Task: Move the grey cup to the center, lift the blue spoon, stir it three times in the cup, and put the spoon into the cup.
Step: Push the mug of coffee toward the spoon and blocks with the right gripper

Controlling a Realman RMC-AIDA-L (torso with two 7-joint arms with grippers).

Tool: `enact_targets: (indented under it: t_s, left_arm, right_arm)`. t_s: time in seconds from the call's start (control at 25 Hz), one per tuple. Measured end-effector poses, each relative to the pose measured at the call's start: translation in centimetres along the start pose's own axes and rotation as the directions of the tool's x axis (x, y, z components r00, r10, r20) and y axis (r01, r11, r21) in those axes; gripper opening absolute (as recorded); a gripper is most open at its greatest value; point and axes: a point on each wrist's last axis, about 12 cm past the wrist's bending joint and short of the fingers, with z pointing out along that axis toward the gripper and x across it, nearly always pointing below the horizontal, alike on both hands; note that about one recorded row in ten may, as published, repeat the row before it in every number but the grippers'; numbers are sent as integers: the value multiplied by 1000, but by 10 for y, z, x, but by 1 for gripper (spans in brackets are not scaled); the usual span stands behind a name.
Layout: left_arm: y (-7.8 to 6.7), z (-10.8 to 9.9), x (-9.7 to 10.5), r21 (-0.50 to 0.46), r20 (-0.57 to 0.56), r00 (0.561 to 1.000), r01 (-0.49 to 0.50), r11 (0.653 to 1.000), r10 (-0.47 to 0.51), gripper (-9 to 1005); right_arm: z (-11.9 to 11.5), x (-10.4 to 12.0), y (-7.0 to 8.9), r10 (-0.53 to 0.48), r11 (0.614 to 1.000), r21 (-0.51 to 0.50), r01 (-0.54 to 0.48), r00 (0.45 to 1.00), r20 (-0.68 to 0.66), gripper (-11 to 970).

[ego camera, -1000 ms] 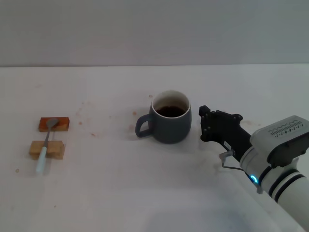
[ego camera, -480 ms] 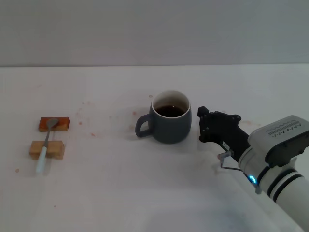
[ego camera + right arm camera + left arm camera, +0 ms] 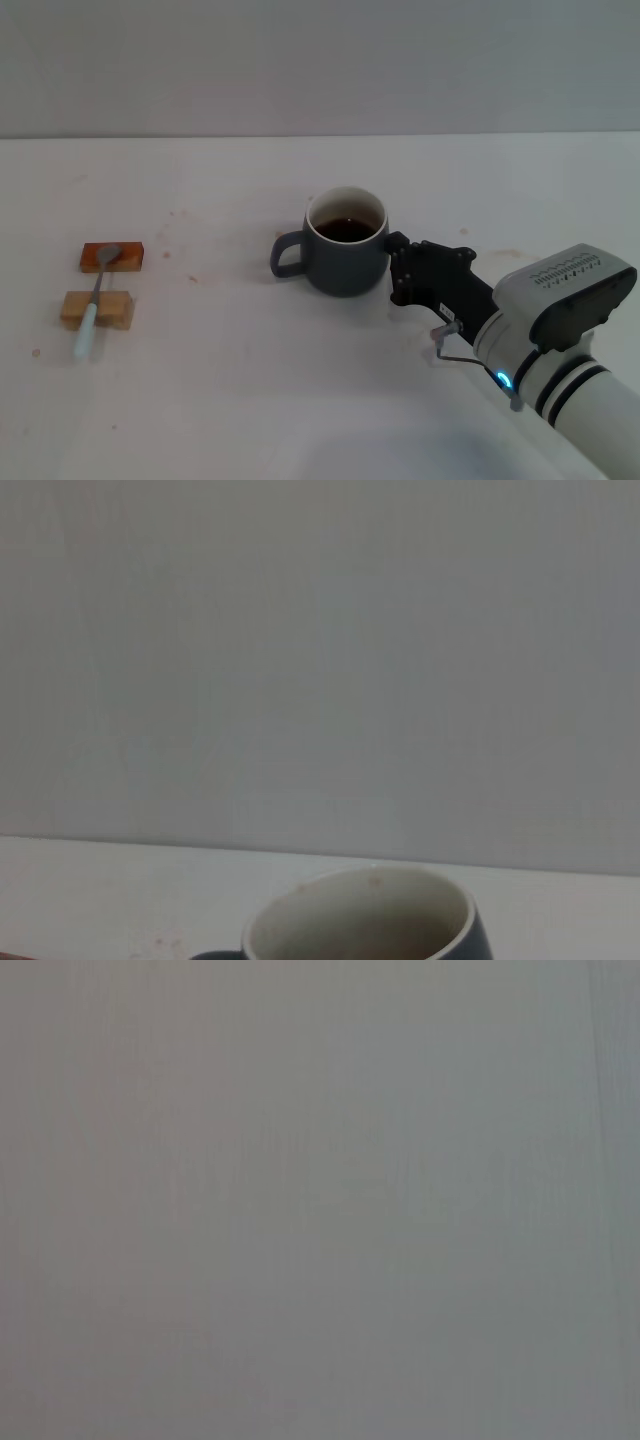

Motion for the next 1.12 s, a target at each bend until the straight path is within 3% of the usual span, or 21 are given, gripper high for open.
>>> enact_targets:
  t_s: [0.56, 0.72, 0.92, 1.0, 1.04, 1.08, 1.12]
  left_arm:
    - [2, -3, 1, -6, -6, 1000, -3, 1000, 3, 811]
    - [3, -4, 1, -6, -7, 1000, 2, 1000, -2, 811]
    - [4, -5, 1, -8, -8, 1000, 18, 1000, -18, 811]
    - [5, -6, 1, -8, -10, 1000, 17, 1000, -17, 812]
    - [5, -7, 1, -7, -12, 1000, 16, 1000, -16, 812]
    - [5, -7, 1, -7, -12, 1000, 16, 1000, -16, 812]
    - [5, -8, 2, -4, -13, 1000, 15, 1000, -15, 812]
  right_arm:
    - [3, -1, 9, 12, 1000, -26, -12, 1000, -11, -1]
    - [-1, 0, 9, -29, 998, -53, 30, 999, 14, -1]
    - [-13, 0, -11, -57, 998, 6, 57, 996, 67, -1]
    - [-23, 0, -29, -67, 995, 77, 59, 992, 107, -1]
    - [-23, 0, -29, -67, 995, 77, 59, 992, 107, -2]
    - [-33, -1, -46, -76, 988, 147, 54, 987, 143, -2]
    - [-33, -1, -46, -76, 988, 147, 54, 987, 143, -2]
